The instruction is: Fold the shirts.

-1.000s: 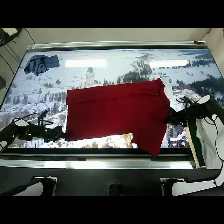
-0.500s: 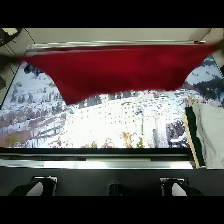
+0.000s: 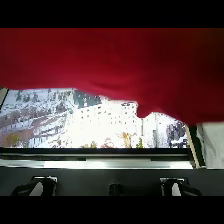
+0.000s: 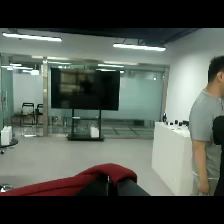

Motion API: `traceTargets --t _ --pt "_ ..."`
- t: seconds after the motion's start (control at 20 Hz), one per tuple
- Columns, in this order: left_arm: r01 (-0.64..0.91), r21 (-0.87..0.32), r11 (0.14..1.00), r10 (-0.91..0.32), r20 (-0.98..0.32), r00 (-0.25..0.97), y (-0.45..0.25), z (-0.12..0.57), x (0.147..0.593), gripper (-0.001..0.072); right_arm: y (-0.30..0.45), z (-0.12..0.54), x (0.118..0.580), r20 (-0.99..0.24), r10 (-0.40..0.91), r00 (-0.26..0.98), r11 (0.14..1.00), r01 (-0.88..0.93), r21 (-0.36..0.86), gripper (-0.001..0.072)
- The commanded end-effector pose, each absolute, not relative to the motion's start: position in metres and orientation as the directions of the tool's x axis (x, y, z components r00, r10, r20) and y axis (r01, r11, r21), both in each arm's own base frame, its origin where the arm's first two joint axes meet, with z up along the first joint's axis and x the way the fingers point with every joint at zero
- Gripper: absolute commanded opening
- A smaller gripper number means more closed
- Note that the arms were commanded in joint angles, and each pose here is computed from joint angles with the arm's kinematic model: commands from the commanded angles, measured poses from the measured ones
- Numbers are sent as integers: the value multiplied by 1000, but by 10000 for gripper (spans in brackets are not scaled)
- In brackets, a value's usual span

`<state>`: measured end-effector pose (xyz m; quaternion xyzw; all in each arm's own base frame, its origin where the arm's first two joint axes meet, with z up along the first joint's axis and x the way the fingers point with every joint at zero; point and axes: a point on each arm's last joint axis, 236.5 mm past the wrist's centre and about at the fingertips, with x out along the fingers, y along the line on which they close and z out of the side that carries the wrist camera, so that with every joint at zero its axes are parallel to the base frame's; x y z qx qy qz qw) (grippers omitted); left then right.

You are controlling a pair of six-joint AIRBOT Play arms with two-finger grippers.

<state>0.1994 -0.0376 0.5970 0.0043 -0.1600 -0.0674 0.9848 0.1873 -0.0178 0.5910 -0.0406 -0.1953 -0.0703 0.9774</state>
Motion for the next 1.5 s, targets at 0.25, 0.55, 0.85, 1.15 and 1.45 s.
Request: traceTargets --t 0.25,0.55,0.85,1.15,1.45 --pt "138 -96 986 -138 6 990 -25 506 264 22 -30 488 244 -55 -111 992 994 111 -12 34" --pt "12 -277 961 -188 -620 762 12 201 405 22 -70 197 388 -802 103 589 949 182 256 34" --pt "-104 -337 936 -215 -777 591 24 28 502 22 -15 39 544 -762 213 612 904 172 391 34" --pt "-112 -364 925 -237 -781 578 26 -9 554 25 -19 32 605 -618 125 777 838 251 485 35" --pt "-49 -408 911 -390 -896 212 10 -38 463 25 -30 9 479 -906 224 358 929 201 310 37"
